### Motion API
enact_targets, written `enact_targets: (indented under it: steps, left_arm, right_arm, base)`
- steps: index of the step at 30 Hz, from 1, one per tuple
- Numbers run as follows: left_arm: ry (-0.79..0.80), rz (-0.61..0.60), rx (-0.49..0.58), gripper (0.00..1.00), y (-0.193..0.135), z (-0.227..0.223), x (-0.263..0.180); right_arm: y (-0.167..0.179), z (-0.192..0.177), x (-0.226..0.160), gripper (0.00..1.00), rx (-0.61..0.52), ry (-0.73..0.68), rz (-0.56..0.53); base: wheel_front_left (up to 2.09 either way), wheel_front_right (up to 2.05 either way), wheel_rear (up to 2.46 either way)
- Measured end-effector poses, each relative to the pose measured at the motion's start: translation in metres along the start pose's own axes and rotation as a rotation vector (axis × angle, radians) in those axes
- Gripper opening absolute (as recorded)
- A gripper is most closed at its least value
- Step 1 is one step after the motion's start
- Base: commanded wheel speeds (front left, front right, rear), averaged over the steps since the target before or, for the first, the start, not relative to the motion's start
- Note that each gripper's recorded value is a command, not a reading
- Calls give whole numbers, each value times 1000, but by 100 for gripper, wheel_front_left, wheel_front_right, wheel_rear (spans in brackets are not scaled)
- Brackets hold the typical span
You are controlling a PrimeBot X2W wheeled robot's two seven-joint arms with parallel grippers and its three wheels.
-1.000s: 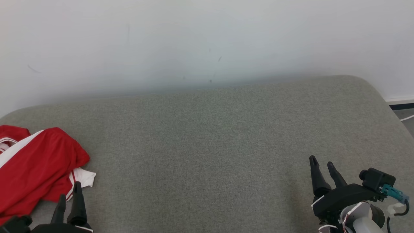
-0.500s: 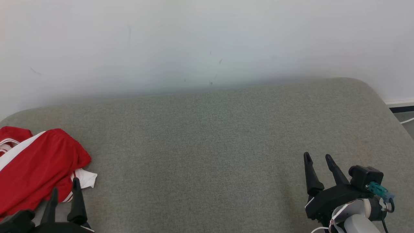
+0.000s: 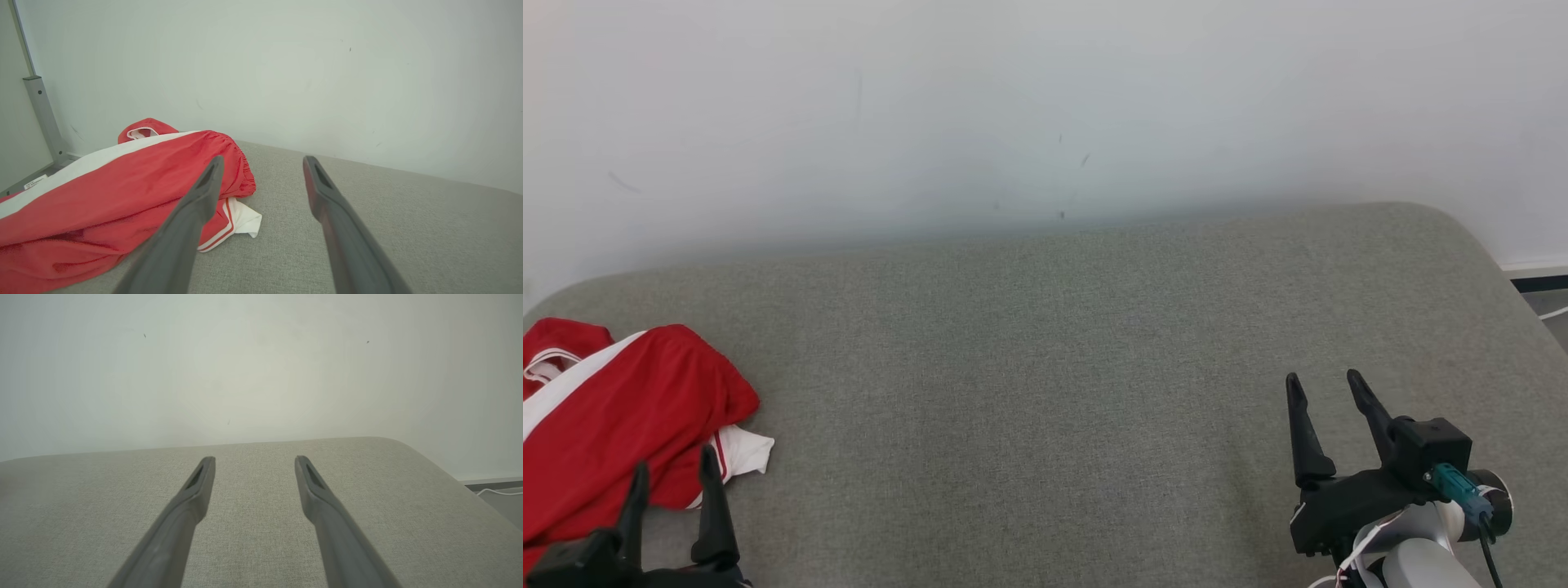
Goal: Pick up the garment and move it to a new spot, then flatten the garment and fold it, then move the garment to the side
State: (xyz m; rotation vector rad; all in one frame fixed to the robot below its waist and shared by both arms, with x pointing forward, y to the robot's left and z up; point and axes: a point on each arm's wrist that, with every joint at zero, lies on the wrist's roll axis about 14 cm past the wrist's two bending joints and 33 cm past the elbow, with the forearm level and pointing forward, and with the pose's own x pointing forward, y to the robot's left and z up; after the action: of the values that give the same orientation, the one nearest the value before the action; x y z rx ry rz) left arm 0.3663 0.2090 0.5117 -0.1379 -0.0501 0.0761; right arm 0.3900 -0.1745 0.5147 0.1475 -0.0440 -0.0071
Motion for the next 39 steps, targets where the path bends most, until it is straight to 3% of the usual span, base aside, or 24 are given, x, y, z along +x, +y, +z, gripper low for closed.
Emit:
enact_targets:
  steps: [7,39]
  left_arm:
    - [-54,-10,101,100,-1,12,1]
    - [38,-12,208,100,9,-2,-7]
  right_arm:
    - [-6,9,0,100,-27,-42,-28]
    - [-11,8,-1,100,-36,-42,-29]
  base:
    - [0,0,0]
    - [0,0,0]
